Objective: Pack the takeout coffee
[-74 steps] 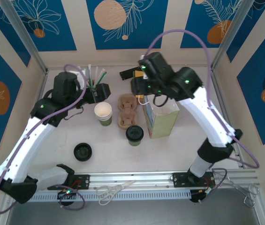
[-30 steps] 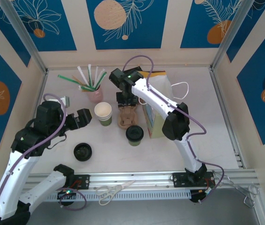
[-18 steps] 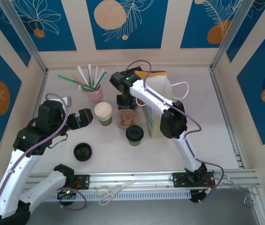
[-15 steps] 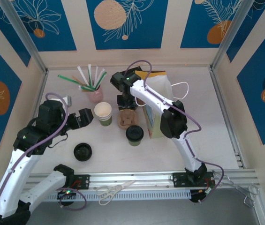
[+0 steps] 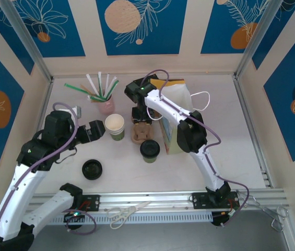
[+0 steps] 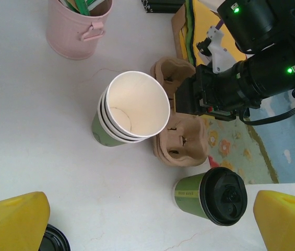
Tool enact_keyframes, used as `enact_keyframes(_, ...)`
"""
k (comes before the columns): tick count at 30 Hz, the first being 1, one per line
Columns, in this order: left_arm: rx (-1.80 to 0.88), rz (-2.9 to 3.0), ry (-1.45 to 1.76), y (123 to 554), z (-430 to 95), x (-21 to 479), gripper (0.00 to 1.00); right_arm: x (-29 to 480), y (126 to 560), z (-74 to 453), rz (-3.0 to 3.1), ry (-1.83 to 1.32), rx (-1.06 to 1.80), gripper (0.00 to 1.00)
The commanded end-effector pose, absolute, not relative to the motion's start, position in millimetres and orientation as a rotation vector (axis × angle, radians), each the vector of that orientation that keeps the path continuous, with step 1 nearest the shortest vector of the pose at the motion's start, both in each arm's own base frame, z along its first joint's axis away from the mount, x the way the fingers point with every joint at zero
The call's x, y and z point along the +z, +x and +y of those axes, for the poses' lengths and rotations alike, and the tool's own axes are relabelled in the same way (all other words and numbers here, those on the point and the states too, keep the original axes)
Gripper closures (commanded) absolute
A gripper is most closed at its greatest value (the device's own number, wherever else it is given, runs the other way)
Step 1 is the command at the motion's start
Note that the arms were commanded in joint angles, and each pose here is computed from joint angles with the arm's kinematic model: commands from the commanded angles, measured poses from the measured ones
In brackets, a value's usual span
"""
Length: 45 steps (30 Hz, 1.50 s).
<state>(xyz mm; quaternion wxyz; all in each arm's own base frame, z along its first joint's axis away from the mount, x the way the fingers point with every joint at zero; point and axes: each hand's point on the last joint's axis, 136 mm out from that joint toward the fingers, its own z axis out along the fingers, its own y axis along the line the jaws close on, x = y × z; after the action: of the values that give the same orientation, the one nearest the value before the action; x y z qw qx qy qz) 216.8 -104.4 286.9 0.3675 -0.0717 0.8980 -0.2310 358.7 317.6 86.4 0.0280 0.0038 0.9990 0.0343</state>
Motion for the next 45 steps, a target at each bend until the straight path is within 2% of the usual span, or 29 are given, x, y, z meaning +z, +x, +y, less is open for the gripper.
enact_keyframes(1,-0.597,2.300,-0.159,219,-105,287,0.00,79,355,317,3.120,0.045,0.110,0.61)
enact_keyframes(6,-0.592,2.304,-0.156,219,-105,286,0.00,75,355,319,3.128,0.043,0.121,0.61)
enact_keyframes(12,-0.593,2.307,-0.156,220,-106,285,0.00,74,354,320,3.128,0.038,0.106,0.55)
enact_keyframes(22,-0.598,2.309,-0.149,222,-108,285,0.00,70,355,320,3.136,0.037,0.099,0.54)
enact_keyframes(26,-0.595,2.309,-0.150,222,-108,285,0.00,70,356,321,3.136,0.034,0.104,0.55)
enact_keyframes(37,-0.598,2.311,-0.154,223,-108,284,0.00,81,356,321,3.118,0.017,0.103,0.69)
enact_keyframes(45,-0.598,2.313,-0.154,222,-108,283,0.00,98,356,321,3.088,0.004,0.112,0.69)
